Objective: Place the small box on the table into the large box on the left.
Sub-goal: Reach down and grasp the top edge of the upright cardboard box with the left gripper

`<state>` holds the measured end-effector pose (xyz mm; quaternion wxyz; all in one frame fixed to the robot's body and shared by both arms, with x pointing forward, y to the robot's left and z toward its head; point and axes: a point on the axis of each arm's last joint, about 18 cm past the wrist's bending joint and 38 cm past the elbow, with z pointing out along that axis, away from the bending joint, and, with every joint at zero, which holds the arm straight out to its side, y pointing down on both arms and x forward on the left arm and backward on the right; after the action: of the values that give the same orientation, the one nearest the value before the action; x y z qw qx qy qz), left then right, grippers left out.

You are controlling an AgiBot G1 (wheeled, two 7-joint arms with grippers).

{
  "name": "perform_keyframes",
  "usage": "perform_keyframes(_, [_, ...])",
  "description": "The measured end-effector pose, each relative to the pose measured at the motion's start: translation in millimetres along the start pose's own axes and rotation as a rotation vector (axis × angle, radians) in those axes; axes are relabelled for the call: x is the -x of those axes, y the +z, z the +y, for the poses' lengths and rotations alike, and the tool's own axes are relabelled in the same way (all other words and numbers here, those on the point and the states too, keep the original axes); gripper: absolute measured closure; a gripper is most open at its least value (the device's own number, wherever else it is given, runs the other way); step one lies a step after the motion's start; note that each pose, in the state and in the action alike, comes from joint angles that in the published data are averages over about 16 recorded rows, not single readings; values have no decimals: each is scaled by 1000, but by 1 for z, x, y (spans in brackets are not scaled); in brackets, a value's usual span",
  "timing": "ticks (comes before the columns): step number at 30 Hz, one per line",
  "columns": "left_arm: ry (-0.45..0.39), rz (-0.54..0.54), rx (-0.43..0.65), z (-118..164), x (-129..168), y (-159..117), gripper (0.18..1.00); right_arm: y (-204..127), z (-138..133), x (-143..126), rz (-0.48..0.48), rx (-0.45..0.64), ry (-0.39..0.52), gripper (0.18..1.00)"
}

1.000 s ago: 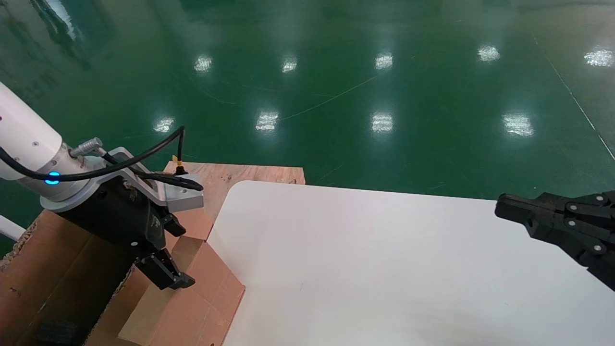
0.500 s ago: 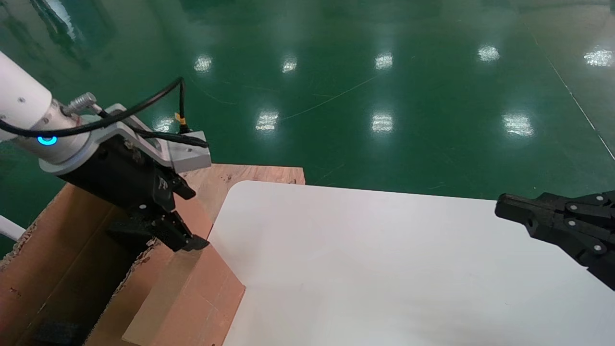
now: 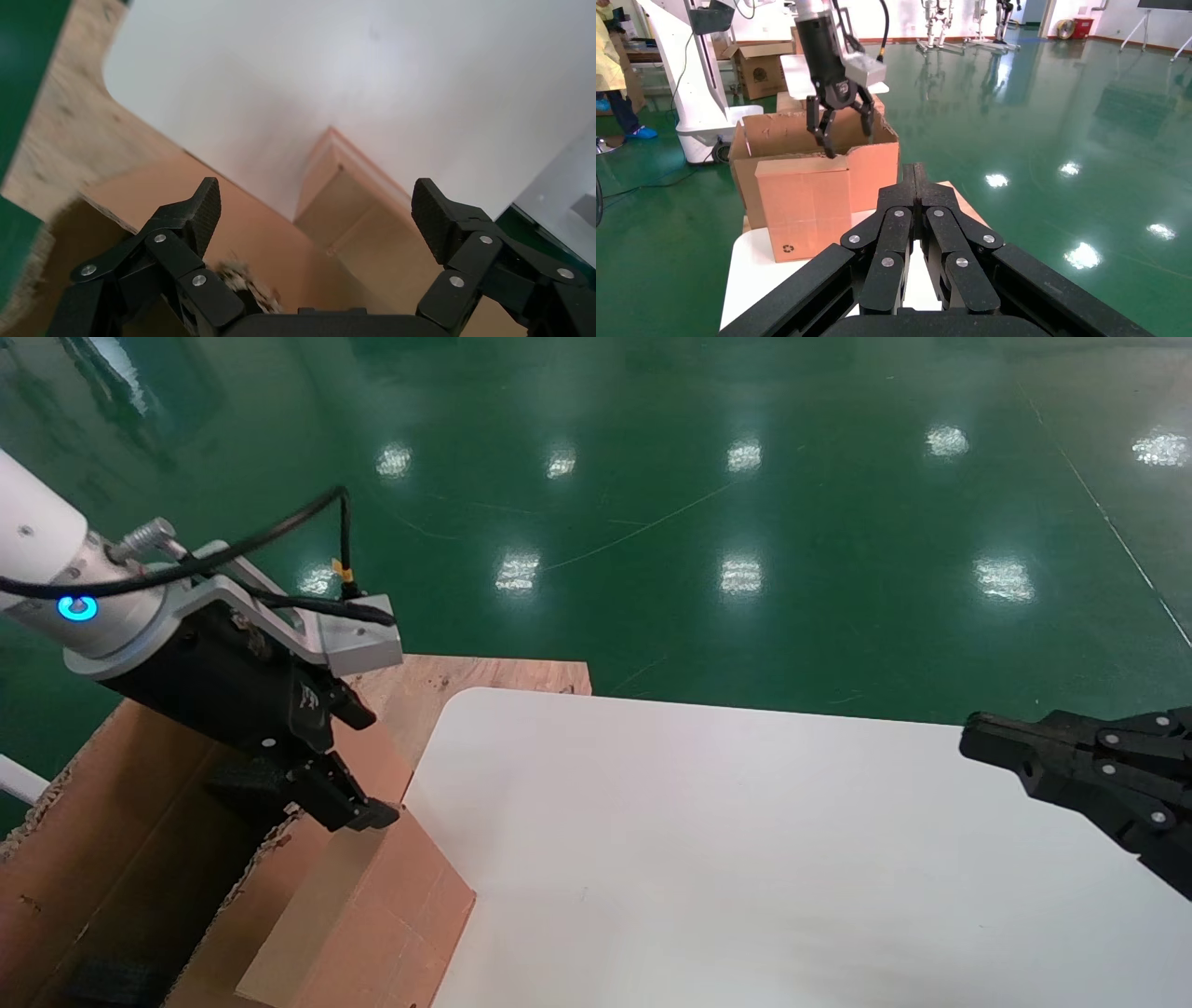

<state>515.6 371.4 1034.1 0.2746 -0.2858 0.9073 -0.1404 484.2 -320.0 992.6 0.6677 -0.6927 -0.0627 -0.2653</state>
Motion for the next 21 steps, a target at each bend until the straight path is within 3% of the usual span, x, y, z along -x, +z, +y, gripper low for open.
perform_keyframes(21, [-63,35,142,-4,-11,13,184,0,0,0,0,0,0,988])
